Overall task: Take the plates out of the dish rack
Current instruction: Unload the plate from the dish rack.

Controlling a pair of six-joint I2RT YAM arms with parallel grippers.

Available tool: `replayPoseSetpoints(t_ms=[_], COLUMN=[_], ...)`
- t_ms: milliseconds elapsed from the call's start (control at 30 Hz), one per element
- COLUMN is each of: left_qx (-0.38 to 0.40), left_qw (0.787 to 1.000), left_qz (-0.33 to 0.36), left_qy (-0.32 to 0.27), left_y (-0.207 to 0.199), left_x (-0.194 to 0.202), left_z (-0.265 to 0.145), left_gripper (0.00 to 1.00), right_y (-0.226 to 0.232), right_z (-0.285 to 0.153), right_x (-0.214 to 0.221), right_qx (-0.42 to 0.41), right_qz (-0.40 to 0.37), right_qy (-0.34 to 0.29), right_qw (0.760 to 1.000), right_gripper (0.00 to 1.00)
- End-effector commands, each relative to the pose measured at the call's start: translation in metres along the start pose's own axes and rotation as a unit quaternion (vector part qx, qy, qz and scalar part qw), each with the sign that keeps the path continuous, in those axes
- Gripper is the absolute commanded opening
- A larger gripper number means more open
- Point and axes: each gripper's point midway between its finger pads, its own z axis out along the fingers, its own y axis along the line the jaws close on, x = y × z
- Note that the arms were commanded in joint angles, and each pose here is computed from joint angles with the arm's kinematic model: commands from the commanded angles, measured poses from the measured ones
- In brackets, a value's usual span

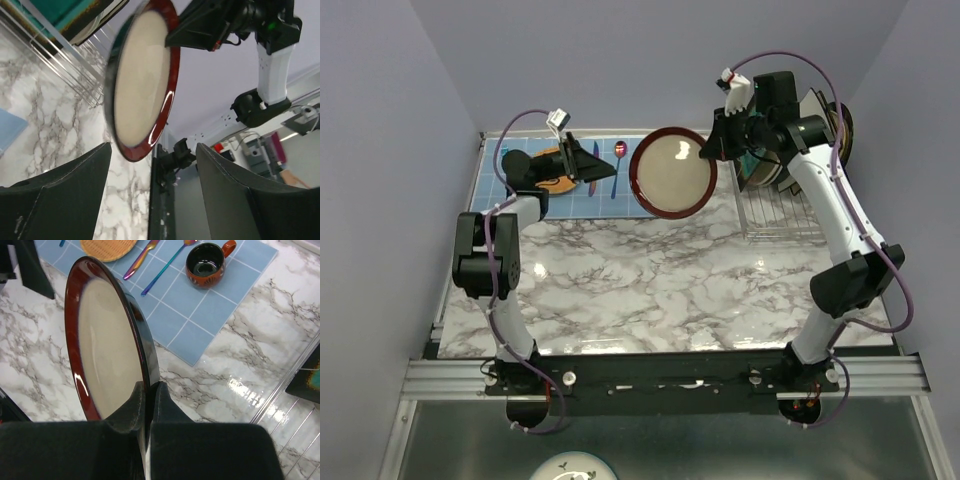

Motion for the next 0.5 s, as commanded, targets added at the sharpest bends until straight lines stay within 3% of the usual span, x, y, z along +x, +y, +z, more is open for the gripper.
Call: replayPoseSetpoints(t_ms=[0, 100, 167, 467], left_qx=[0.003, -0.066, -0.124, -0.158], left_qw=[0.987, 0.981, 0.963, 0.959], left_qz=[0.158, 0.184, 0.232, 0.229], left_qy=[0.008, 0.013, 0.064, 0.06], left_y=[-0.028, -0.006, 0.01, 0.034], left_x=[0.005, 0.007, 0.025, 0.02], left_z=[0.0, 0.005, 0.012, 0.008], left_gripper=[0.76, 0.74, 0.71, 0.71], right_y=[0.022, 0.023, 0.024, 0.03], right_z=[-0.013, -0.014, -0.014, -0.026], right_x=[-0.047, -0.05, -0.051, -0.049], right_qx=[-0.039, -0.042, -0.043, -0.049], right_qz=[-0.037, -0.039, -0.041, -0.046], right_qy=[-0.071, -0.074, -0.074, -0.08], right_qw=[0.996, 0.996, 0.995, 0.995], right_gripper=[0.01, 0.01, 0.01, 0.01])
